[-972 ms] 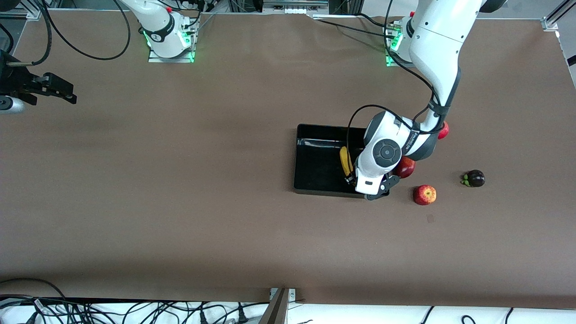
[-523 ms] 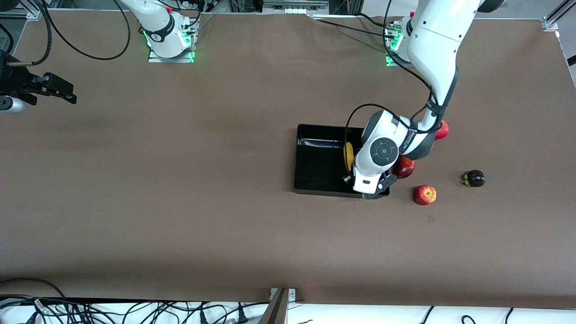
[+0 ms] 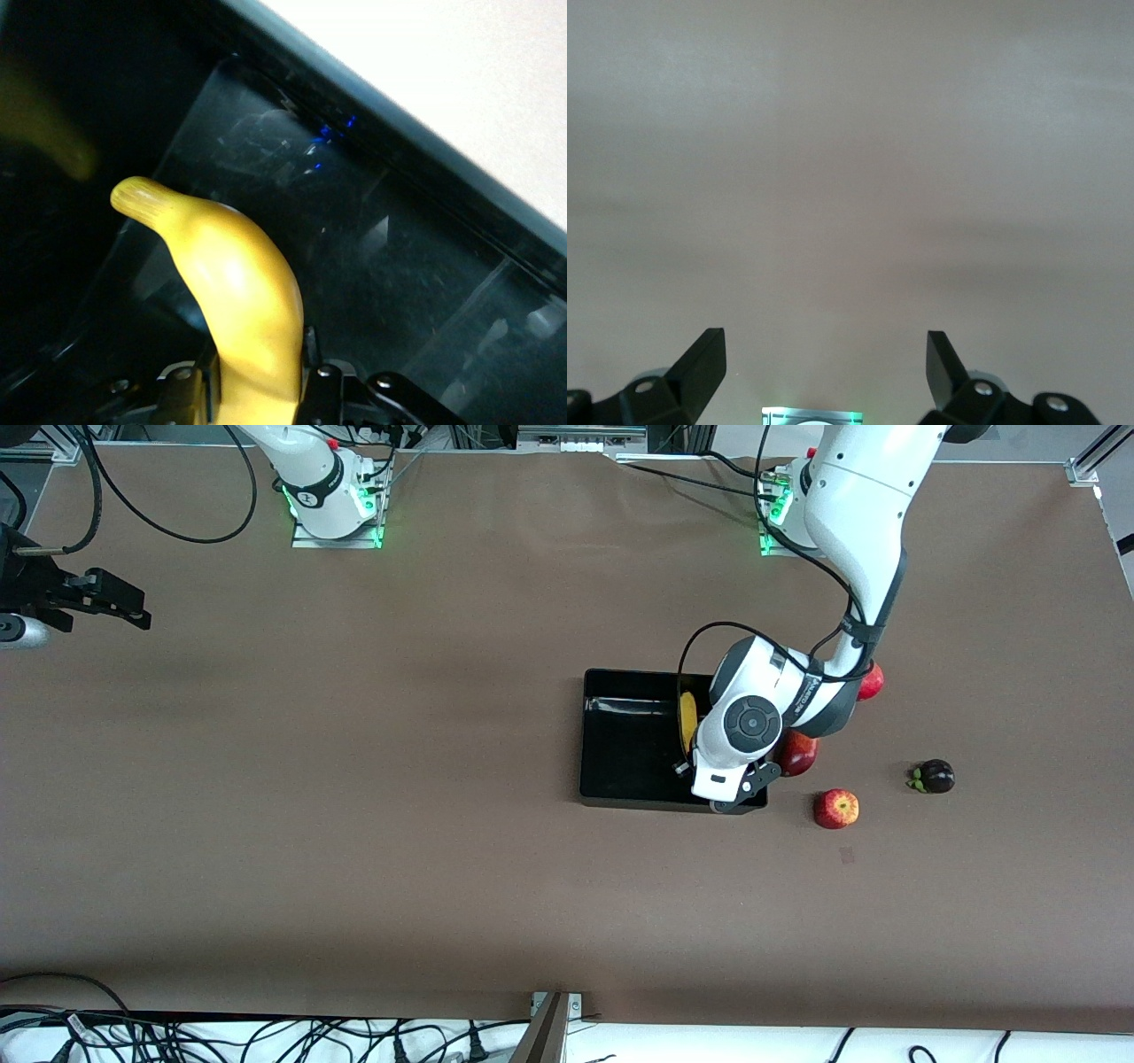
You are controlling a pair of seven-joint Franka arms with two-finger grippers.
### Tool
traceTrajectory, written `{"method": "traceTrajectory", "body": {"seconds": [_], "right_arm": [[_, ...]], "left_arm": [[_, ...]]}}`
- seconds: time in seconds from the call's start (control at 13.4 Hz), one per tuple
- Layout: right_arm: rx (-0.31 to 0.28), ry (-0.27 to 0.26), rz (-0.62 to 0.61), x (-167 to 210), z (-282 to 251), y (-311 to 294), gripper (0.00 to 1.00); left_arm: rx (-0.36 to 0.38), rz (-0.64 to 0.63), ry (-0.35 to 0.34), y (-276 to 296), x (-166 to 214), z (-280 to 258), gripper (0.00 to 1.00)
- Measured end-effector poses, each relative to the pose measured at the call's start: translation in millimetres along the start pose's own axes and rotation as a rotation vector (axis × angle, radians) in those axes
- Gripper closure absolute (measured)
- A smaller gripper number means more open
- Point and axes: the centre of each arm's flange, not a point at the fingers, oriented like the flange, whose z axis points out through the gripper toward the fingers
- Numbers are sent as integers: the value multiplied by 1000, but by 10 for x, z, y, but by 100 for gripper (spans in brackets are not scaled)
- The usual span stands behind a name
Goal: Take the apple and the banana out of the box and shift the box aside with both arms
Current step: 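Lift the banana out of the tray and carry it beside the mangosteen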
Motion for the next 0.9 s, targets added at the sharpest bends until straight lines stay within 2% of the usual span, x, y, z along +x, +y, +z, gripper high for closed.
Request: {"method": "traceTrajectory", "body": {"seconds": [0.45,0.67,0.9], "right_arm": [[0,0,0,0,0,0,0],[0,0,0,0,1,0,0],[0,-1,0,-1,1,2,0]], "left_arm": [[33,10,-23,9,-47,-520,63],[109,100,-78,-111,-37,-907,63],[123,183,-112,-462,310,-1250,63]]}}
